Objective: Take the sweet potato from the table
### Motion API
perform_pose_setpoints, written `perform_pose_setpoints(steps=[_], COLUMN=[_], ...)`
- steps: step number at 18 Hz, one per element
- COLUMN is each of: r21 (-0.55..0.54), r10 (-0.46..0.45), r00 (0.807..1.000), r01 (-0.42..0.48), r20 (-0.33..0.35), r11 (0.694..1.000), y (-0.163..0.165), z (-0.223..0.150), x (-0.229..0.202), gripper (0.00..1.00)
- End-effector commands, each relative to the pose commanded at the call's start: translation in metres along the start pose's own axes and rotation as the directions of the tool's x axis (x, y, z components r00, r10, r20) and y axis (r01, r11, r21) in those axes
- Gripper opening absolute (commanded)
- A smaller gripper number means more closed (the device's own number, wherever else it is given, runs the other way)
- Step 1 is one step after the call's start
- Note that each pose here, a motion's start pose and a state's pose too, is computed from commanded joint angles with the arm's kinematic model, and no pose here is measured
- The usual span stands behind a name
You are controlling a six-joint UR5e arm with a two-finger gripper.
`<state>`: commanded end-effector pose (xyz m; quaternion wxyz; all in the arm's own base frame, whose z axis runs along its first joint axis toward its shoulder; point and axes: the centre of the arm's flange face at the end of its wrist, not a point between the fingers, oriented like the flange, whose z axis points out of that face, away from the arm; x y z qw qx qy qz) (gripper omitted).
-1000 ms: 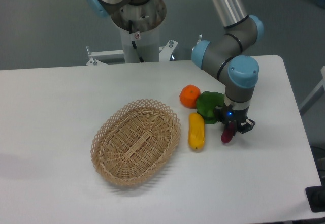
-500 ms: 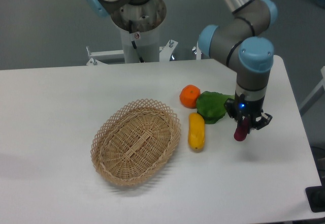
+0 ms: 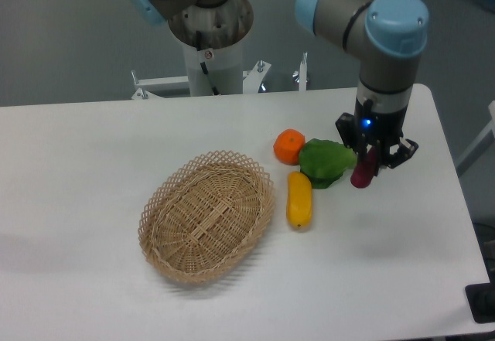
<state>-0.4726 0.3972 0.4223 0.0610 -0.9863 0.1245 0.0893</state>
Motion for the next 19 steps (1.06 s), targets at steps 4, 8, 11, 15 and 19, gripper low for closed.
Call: perform_pose_setpoints(steps=[4,8,11,15,19], r21=[0.002,0.003,0.007,0.007,0.005], r10=[0.002,0.002,0.005,0.005,0.004], r00=[1.0,1.0,1.0,1.0,1.0], r01=[-0.002,-0.002,-0.005,-0.005,-0.004], r20=[0.009,0.012,0.008,0.009,0.008], r11=[1.0,1.0,1.0,1.0,1.0], y=[-0.0022,-0.0026,-0.004,-0.0042,-0.0029], z=[-0.0073,-0.0084,-0.0062,-0.006,-0.007], x=[-0.0037,-0.005,-0.0055,-0.0062,-0.0056], gripper=[0.27,0.27,0.27,0.27,0.27])
